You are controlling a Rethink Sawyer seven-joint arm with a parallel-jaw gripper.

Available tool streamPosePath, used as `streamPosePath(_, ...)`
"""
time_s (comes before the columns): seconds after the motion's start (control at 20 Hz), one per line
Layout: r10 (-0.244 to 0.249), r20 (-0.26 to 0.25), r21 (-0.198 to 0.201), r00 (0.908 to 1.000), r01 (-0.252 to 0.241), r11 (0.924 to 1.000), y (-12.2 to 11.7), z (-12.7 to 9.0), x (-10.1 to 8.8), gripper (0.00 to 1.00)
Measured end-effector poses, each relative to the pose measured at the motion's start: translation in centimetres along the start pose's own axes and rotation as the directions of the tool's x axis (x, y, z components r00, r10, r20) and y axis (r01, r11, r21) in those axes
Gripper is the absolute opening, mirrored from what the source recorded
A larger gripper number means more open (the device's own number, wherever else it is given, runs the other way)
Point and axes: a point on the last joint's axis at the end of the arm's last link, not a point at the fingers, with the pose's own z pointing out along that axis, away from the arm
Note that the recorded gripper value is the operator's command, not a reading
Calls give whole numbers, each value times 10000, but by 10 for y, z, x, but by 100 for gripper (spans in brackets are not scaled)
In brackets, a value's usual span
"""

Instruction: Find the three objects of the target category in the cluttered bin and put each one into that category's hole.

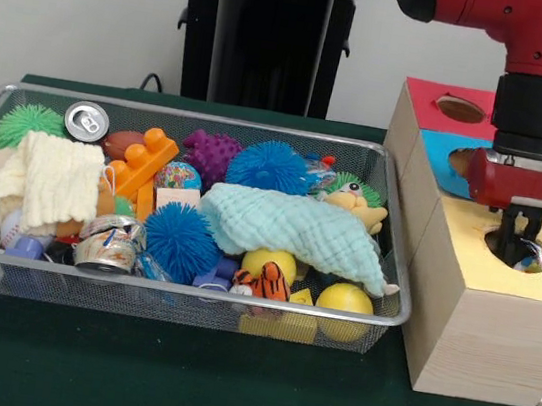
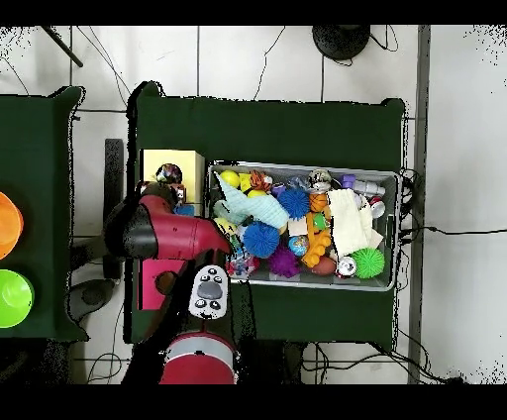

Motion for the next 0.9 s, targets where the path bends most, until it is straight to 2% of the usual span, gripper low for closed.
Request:
streamPosePath(0.2, 452, 340, 38, 9984, -454, 9990, 7, 6, 0, 0)
streamPosePath(0.25, 760, 534, 68, 9957, -765, 9970, 8, 9, 0, 0)
streamPosePath(0.4, 1284, 769, 107, 9887, -1296, 9915, 9, 15, 2, 0)
streamPosePath(0.65, 1856, 1088, 171, 9766, -1885, 9819, 12, 17, 0, 0)
streamPosePath(0.9, 2062, 1178, 229, 9714, -2102, 9774, 15, 17, 0, 0)
